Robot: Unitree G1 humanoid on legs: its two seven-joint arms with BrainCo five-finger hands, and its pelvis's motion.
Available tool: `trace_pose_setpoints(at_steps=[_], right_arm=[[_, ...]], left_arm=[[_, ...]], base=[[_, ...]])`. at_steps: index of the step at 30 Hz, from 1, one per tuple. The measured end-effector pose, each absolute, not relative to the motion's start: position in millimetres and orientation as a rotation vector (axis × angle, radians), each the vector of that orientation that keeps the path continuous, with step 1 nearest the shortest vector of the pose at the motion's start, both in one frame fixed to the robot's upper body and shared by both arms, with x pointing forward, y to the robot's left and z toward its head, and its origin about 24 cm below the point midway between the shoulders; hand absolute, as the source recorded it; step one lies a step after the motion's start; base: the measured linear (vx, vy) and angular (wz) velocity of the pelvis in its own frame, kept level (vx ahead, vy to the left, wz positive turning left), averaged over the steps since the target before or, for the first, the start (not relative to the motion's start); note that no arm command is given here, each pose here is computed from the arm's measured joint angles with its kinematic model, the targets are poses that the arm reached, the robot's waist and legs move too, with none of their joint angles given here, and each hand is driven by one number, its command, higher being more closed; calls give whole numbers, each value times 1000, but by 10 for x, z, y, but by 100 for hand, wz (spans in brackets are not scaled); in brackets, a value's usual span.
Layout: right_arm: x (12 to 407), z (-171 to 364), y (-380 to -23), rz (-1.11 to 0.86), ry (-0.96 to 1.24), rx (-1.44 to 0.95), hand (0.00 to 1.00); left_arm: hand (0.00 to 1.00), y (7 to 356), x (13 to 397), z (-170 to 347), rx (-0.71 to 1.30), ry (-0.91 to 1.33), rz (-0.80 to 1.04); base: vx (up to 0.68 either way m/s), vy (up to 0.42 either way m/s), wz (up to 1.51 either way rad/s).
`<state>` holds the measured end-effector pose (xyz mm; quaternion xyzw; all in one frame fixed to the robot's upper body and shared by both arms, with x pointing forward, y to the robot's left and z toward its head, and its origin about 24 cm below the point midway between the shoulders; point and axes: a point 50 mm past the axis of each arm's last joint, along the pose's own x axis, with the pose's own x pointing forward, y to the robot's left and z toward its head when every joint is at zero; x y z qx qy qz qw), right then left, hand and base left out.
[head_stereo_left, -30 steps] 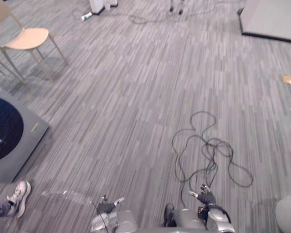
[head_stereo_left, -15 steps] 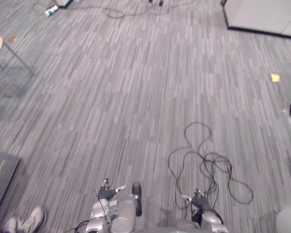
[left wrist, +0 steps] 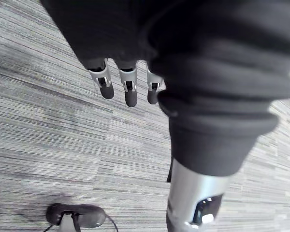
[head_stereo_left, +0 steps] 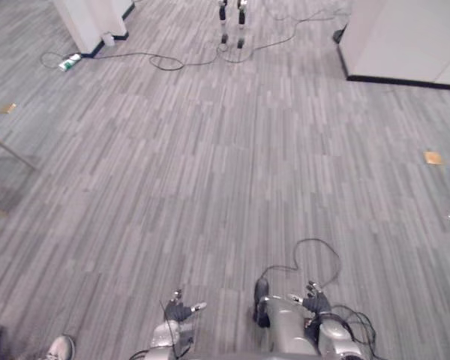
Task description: Organize washtable
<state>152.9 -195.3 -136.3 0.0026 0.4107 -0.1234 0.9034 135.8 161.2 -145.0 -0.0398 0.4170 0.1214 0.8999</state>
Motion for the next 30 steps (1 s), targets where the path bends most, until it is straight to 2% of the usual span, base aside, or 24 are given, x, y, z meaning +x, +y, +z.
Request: trace_pose_setpoints(at_steps=[8,14,19,23,30], right_arm=[[1420,-1429,-1810,-256,888,68,0],[1274,-1515,-1790,-238,963,46,0],[1275,-1528,-1739,-216,973,36,0],[1414,-1448,-1812,-171,907,-14,0],[1465,-1406,-1816,-166,867,-21,0]], left_arm=[[0,1803,1403,-1376,-92,796,326],[0,1883,1351,-1392,-93,809,352],[0,2038,1318,-1409,-58,839,372],[0,1959,1186,-1496,-48,918,340],[0,1903,1125,-1528,-39,948,319]], base=[[553,-35,-46],[674,317,-50],[716,344,24],[647,190,11],[636,-60,66]])
